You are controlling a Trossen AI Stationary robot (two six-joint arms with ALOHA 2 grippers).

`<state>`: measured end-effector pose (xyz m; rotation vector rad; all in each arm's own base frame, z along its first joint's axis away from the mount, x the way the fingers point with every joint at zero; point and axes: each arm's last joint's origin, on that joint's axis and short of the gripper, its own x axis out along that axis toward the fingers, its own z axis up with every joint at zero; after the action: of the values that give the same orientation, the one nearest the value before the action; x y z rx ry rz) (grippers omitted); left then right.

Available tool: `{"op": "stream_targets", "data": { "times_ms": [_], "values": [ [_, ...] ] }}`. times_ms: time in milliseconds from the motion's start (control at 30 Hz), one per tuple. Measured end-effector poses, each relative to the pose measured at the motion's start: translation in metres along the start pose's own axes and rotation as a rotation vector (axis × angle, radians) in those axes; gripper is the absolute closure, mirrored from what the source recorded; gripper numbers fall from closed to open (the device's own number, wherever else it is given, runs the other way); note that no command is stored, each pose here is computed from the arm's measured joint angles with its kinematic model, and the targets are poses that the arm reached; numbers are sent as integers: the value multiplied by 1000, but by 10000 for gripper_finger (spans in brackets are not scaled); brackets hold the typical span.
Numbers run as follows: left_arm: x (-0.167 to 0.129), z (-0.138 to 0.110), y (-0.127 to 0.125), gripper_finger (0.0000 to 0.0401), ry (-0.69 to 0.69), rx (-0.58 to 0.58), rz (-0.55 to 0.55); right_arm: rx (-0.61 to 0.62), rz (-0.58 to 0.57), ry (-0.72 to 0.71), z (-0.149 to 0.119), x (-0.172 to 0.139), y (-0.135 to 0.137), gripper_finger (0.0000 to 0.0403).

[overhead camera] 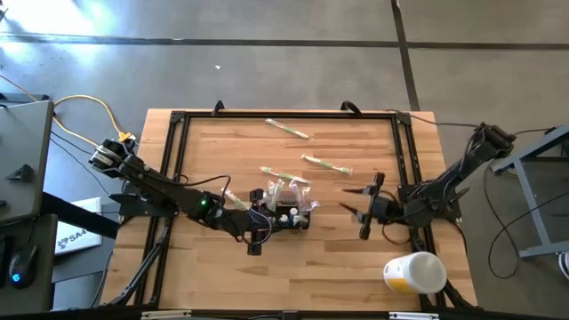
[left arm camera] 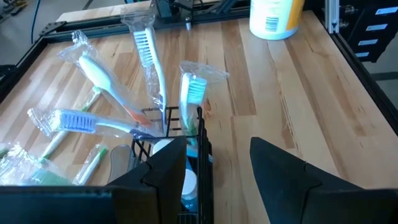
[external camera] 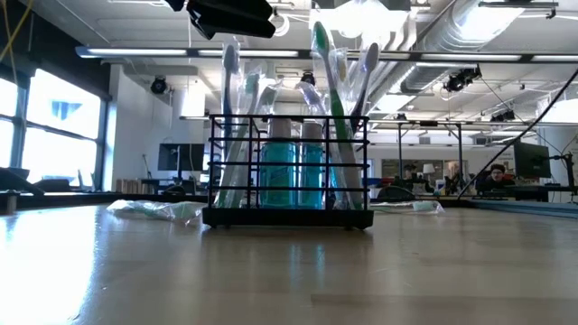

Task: Pick & Place toothbrushing station
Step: Put the green toothbrush into the wire organizer

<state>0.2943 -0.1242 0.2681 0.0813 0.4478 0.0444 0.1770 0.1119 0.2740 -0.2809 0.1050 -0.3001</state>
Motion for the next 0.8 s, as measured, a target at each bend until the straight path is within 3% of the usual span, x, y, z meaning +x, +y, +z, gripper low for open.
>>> {"op": "stream_targets", "data": {
  "times_ms": [267,400,800],
  "values": [
    [0,-1,0,228,7,3,1,166,-33,32,-1,8,-47,263],
    [0,-1,0,228,7,4,1,187,-49,95,-11,21,-63,267],
    [0,-1,0,228,8,3,1,351,-225,457,-63,52,-113,267]
  ]
}}
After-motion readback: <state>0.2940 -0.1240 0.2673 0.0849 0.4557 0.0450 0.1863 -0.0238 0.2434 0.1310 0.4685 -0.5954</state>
